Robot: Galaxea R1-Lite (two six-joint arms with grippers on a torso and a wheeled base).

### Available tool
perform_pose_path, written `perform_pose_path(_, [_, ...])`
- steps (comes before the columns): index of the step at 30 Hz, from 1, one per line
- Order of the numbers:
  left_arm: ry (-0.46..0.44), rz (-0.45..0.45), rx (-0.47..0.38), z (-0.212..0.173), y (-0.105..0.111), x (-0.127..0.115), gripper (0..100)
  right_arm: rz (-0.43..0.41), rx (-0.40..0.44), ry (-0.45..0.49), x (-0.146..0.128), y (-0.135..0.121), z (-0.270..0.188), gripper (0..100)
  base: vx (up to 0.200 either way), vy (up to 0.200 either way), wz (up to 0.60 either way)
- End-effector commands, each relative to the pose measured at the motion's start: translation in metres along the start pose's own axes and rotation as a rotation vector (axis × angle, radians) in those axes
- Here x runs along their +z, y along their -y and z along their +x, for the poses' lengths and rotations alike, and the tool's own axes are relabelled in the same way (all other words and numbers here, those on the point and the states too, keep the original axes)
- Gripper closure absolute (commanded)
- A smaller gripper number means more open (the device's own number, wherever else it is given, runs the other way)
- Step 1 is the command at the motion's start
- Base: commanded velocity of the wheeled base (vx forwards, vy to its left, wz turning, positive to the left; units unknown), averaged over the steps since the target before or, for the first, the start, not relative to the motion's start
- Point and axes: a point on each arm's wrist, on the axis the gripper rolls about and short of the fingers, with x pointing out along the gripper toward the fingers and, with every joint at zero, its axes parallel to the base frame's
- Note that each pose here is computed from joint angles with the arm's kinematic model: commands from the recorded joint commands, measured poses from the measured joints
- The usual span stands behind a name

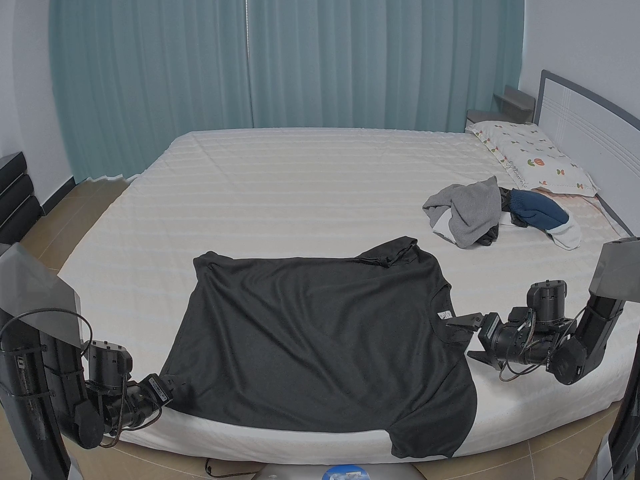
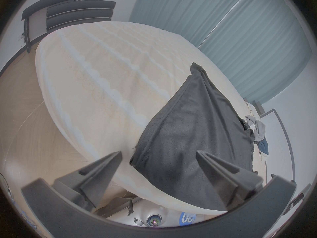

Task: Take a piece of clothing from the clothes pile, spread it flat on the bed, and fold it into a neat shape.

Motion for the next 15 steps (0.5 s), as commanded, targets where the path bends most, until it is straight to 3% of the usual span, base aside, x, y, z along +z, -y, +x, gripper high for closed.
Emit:
perform_pose_path(1, [-0.032,-0.003,0.049,0.004,-0.008,-0.007,100,-0.066,-0.03,-0.017,-0.008,0.005,-0.013,0,0.0,0.0,0.0])
perform_pose_path(11, [-0.089,0.037,0.108,-0.014,-0.009,-0.008,100,-0.217,-0.173,-0.084,-0.022,0.021,-0.019,0,0.0,0.0,0.0])
perform_pose_path(15, [-0.124,0.068,0.136,-0.02,-0.011,-0.01,100,-0.332,-0.198,-0.15,-0.035,0.032,-0.025,0,0.0,0.0,0.0])
